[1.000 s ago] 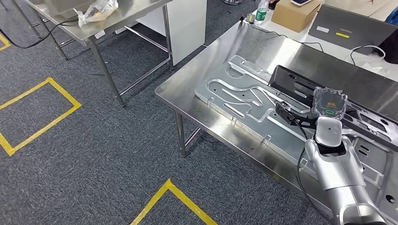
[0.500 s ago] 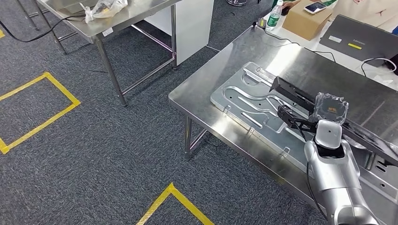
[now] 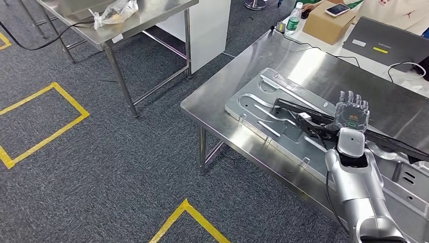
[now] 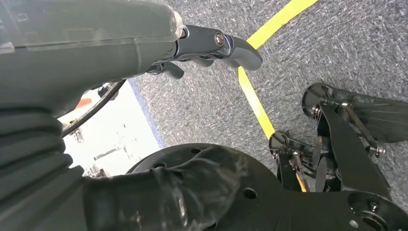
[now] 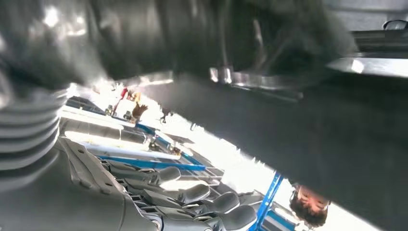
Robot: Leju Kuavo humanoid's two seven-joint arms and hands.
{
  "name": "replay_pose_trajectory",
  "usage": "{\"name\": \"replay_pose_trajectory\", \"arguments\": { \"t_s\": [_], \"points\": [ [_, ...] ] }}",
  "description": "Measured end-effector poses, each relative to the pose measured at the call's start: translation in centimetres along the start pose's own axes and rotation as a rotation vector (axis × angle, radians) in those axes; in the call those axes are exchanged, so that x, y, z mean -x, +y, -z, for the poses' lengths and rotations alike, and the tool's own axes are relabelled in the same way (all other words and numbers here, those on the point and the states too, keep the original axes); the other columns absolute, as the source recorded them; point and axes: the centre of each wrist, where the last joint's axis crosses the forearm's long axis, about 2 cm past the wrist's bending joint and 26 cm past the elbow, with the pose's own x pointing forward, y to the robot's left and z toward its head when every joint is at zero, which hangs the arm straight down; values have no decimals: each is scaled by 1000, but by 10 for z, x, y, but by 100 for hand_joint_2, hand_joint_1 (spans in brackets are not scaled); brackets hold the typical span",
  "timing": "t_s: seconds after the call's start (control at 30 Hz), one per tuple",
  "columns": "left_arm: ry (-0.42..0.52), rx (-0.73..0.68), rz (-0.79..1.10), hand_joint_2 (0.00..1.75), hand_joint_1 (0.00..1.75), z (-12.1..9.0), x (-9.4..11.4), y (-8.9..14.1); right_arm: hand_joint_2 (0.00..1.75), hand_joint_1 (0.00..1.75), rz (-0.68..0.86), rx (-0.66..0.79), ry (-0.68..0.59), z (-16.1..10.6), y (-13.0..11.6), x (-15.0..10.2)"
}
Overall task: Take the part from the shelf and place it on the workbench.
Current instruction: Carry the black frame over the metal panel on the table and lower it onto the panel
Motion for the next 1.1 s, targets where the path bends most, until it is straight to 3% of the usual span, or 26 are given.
{"name": "replay_pose_trajectory", "arguments": {
  "t_s": [0.37,0.67,0.87,1.1],
  "points": [
    [-17,-5,-51,0,0,0,2,1,0,0,149,7,-216,-9,-11,-22],
    [-32,-13,-81,0,0,0,3,0,0,0,346,105,-602,-49,-47,-78],
    [-29,-13,-82,0,0,0,5,0,0,0,333,202,-739,-71,-66,-93],
    [-27,-13,-80,0,0,-1,6,-1,0,0,328,273,-886,-98,-71,-106]
  ]
}}
